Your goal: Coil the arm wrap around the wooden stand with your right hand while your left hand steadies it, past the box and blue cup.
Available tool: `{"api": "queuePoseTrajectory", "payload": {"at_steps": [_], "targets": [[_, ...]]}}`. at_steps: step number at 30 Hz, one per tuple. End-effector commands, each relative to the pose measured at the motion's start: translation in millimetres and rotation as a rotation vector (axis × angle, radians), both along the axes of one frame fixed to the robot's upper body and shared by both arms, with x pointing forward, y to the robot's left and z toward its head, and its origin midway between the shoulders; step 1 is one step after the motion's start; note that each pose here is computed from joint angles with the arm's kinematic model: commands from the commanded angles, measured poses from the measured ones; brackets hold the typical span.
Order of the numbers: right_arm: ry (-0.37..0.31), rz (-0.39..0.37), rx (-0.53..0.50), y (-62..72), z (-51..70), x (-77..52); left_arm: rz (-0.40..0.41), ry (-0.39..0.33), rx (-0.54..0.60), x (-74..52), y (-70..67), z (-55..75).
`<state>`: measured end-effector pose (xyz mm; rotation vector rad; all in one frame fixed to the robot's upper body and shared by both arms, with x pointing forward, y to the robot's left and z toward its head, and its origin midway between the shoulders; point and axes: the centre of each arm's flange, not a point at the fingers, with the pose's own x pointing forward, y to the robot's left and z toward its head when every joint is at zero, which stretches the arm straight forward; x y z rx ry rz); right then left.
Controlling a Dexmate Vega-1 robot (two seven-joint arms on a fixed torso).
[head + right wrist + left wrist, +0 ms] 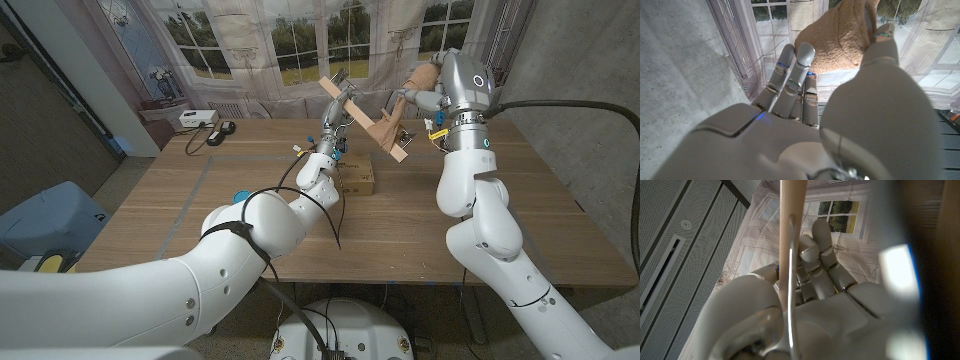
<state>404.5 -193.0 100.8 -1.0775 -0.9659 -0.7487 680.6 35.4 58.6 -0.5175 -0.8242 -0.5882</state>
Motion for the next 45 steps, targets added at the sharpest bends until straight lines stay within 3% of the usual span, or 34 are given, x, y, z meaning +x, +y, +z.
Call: {"api": "queuePoseTrajectory", "payload": {"at_steps": [1,19,26,32,41,45], "targets": [[0.035,0.014,0.013,-3.3,9.4,15.1,0.003,-0.007,0.003,-0.2,2.5,-0.9],[0.123,0.012,0.017,-3.3,10.3,27.9,0.025,-0.065,-0.027,-10.4,6.0,-9.6],[0.116,0.033,0.041,-2.5,11.7,26.9,0.029,-0.105,-0.041,-16.3,8.0,-10.6],[0.182,0.023,0.056,-4.1,12.6,30.8,0.029,-0.118,-0.048,-18.6,8.9,-12.3],[0.196,0.036,0.060,-4.4,10.1,35.0,0.046,-0.151,-0.058,-23.6,13.3,-15.8],[0.236,0.021,0.055,-4.1,9.6,37.8,0.053,-0.166,-0.069,-26.0,15.5,-17.2]]}}
